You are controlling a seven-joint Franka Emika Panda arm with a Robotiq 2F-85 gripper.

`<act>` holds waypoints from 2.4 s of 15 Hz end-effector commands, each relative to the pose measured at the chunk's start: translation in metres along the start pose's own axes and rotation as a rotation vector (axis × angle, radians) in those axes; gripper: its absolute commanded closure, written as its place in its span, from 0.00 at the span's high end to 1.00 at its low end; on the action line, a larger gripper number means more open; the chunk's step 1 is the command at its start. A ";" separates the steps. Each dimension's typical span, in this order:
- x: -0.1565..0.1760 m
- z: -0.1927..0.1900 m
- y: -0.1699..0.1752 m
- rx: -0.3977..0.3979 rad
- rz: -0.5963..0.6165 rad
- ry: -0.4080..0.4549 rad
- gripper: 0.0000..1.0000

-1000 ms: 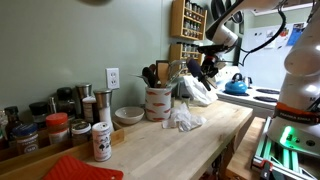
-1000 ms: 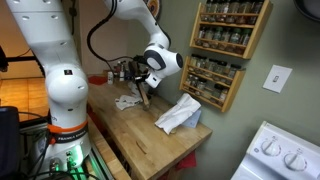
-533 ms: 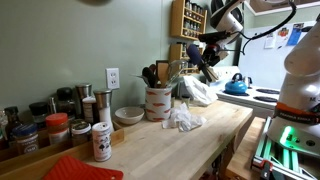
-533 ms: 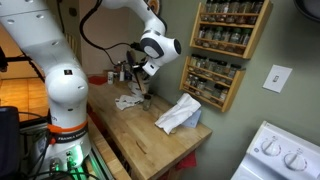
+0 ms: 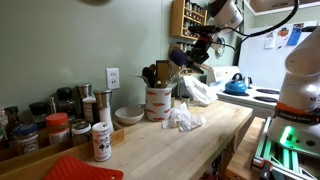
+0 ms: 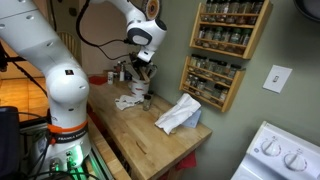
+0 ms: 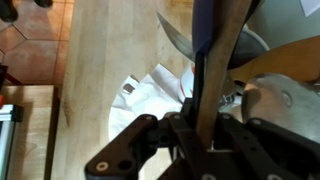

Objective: Pick up both the wooden and plastic spatula at the same time and put them in the utensil holding bucket

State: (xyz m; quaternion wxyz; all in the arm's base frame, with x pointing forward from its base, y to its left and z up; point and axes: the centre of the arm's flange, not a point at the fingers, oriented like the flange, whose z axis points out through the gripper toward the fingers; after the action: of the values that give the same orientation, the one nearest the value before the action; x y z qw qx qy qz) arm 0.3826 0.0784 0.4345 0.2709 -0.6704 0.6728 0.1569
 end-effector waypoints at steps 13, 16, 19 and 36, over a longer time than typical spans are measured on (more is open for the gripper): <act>-0.056 -0.009 -0.002 0.039 -0.132 0.280 0.04; -0.091 -0.010 -0.003 0.014 -0.188 0.428 0.04; -0.126 -0.008 -0.002 -0.001 -0.241 0.575 0.04; -0.172 0.053 -0.047 0.010 -0.262 0.946 0.04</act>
State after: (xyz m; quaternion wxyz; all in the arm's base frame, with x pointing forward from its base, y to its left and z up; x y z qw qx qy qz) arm 0.4132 0.2318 0.5038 -0.0265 -0.7578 0.6261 -0.1817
